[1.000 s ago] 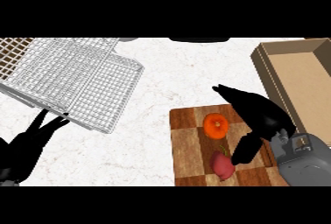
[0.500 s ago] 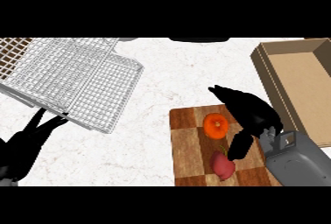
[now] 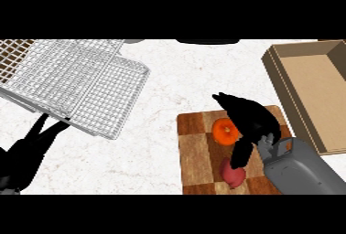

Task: Pick the squash from the cutting board and place it in the cardboard box

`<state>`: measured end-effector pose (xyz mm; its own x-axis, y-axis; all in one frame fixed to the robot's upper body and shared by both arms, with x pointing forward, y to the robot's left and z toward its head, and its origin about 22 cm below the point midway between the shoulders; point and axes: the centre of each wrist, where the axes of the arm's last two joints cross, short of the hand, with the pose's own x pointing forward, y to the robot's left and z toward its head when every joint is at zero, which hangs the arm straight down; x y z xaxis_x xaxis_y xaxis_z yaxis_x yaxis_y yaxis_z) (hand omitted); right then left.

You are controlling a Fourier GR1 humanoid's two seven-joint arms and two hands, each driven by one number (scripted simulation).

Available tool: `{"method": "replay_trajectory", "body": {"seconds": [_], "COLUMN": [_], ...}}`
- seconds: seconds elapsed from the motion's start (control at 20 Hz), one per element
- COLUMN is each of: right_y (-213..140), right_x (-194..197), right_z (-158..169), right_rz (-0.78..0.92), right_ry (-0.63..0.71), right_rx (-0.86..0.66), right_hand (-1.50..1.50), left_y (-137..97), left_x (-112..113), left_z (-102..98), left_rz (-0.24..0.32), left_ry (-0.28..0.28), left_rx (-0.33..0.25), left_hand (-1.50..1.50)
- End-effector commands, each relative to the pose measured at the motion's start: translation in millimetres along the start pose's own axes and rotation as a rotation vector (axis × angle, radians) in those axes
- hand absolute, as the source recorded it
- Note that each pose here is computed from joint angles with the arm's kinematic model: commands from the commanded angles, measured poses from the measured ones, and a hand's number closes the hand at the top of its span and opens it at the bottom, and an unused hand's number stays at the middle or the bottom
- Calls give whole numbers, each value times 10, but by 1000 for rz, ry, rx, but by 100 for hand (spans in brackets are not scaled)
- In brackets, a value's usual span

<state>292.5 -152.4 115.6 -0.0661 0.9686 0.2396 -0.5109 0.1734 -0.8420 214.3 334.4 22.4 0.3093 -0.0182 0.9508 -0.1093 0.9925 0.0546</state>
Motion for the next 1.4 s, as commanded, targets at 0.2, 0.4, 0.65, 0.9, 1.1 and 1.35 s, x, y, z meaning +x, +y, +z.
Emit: {"method": "replay_trajectory", "body": {"seconds": [0.2,0.4,0.65,0.9,1.1,1.35], "right_y": [121,114,242,398,477,409], "right_x": [-16,-36,-21,-148,13,-294], "right_z": [-93,-194,-261,-317,-381,-370], "right_rz": [29,35,39,65,56,49], "right_ry": [39,54,51,73,69,64], "right_rx": [14,18,58,79,75,70], "right_hand": [-150,-150,-150,-150,-150,-150], "left_y": [-178,-133,-132,-192,26,-129], "left_x": [436,490,339,389,470,373], "left_z": [-202,-175,-173,-32,-142,-31], "left_rz": [39,25,41,43,29,33], "left_ry": [-175,-177,-173,-177,-181,-173], "left_rx": [-46,-52,-52,-55,-53,-47], "left_hand": [0,0,0,0,0,0]}}
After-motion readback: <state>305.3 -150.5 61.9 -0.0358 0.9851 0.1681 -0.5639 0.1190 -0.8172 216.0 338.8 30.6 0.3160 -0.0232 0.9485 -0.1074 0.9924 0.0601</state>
